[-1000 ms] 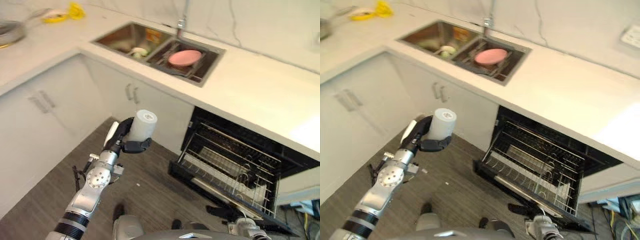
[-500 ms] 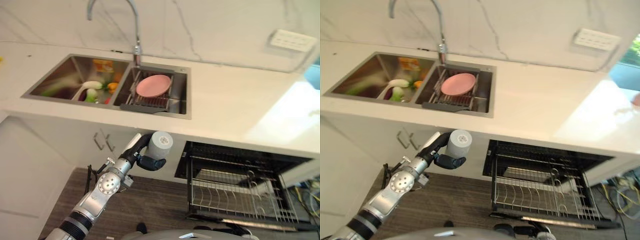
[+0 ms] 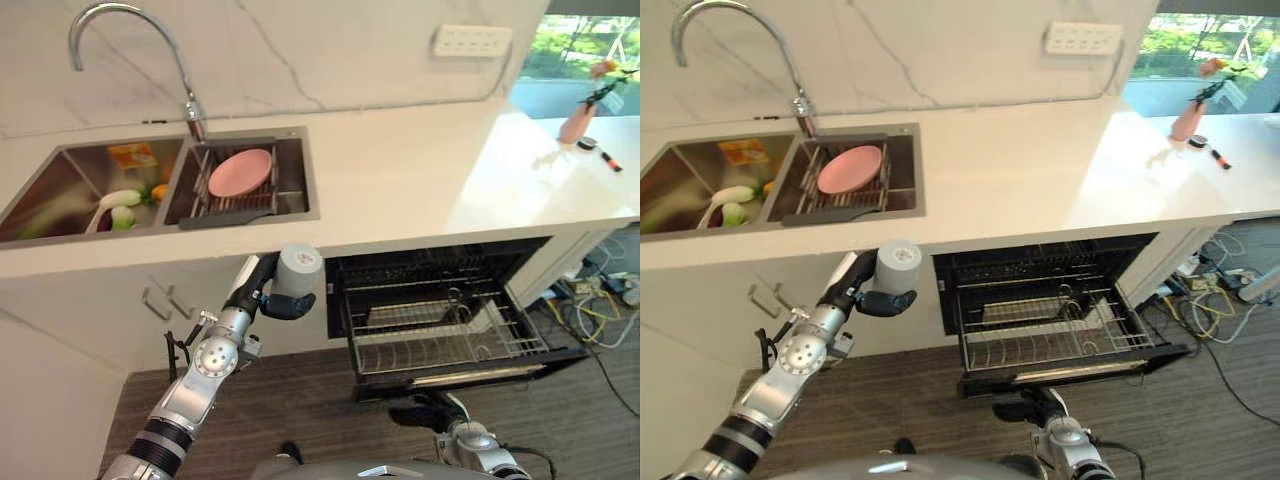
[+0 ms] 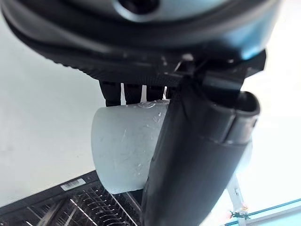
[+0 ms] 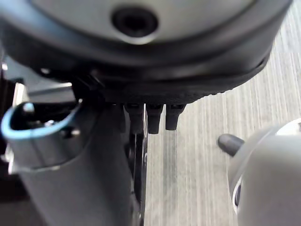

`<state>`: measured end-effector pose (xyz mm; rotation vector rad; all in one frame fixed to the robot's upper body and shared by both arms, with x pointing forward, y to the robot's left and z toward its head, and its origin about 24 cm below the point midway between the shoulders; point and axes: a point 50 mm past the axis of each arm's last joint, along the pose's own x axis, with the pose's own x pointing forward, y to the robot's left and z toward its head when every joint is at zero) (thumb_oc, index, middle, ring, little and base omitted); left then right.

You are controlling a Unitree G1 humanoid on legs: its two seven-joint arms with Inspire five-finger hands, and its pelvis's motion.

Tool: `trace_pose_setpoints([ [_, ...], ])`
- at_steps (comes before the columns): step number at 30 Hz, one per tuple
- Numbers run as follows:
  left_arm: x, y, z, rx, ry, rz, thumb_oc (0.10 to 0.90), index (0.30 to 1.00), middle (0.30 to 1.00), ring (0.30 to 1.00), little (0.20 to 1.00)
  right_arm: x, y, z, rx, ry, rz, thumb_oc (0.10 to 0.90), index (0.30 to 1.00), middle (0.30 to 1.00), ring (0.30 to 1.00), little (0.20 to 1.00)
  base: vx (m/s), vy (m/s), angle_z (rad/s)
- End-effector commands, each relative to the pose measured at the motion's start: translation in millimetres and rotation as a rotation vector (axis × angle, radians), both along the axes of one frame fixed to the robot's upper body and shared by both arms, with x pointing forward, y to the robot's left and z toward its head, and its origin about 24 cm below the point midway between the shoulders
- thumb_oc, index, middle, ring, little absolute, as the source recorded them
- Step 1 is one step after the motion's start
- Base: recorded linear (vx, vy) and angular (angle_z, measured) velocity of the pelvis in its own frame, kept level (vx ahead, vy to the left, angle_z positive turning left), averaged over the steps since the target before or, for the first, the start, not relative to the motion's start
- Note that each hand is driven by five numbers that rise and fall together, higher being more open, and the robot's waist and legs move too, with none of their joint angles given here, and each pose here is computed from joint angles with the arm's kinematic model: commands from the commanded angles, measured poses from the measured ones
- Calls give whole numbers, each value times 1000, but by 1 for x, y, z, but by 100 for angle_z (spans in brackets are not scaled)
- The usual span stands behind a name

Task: Place the dishes in the dishwasher.

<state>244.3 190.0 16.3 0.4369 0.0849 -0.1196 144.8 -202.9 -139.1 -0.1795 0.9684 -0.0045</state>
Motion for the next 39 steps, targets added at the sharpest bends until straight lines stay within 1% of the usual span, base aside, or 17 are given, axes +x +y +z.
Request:
trace_pose_setpoints([
  [1,42,-4,97,-115,-468,24,400,300,300,300,300,57,0,39,-52,-290,96,800,900,900,900,900,62,-129,-43],
  [5,45,-6,91,-139,-446,34,400,300,300,300,300,67,-3,57,-77,-390,131,800,900,900,900,900,35,-54,-51],
  [6,48,-11,88,-165,-428,24,400,300,300,300,300,74,-6,71,-78,-466,125,800,900,900,900,900,24,-23,-28],
  [9,51,-19,83,-209,-392,-2,400,300,300,300,300,82,-9,91,-84,-571,121,800,900,900,900,900,21,-8,-4],
  [12,53,-24,81,-221,-375,-19,400,300,300,300,300,86,-11,103,-94,-628,123,800,900,900,900,900,11,1,-14],
  [15,56,-33,75,-259,-331,-57,400,300,300,300,300,95,-15,127,-138,-739,127,800,900,900,900,900,1,21,-28],
  [17,56,-34,75,-260,-331,-57,400,300,300,300,300,95,-15,127,-138,-739,127,800,900,900,900,900,1,17,-28],
  [19,59,-37,70,-267,-305,-62,400,300,300,300,300,100,-18,147,-201,-818,146,800,900,900,900,900,7,26,-50],
  [25,64,-44,78,-286,-330,-70,400,300,300,300,300,107,-22,189,-274,-999,133,800,900,900,900,900,33,19,-44],
  [26,66,-46,82,-286,-347,-78,400,300,300,300,300,111,-22,206,-288,-1074,139,800,900,900,900,900,-13,-5,-12],
  [31,69,-48,92,-296,-382,-84,400,300,300,300,300,112,-20,232,-322,-1188,147,800,900,900,900,900,-14,-8,-17],
  [33,69,-51,95,-302,-395,-93,400,300,300,300,300,110,-17,242,-291,-1243,135,800,900,900,900,900,-10,-13,-8],
  [35,69,-54,98,-308,-404,-110,400,300,300,300,300,108,-9,253,-196,-1315,147,800,900,900,900,900,0,0,0],
  [36,70,-59,99,-315,-404,-136,400,300,300,300,300,107,2,262,-46,-1376,159,800,900,900,900,900,0,0,0],
  [37,70,-59,99,-315,-405,-137,400,300,300,300,300,107,2,262,-41,-1376,160,800,900,900,900,900,-28,-31,-1],
  [38,71,-65,99,-330,-400,-159,400,300,300,300,300,105,17,267,194,-1415,157,800,900,900,900,900,0,0,0],
  [39,71,-65,100,-330,-400,-159,400,300,300,300,300,106,16,267,198,-1415,158,800,900,900,900,900,0,0,0],
])
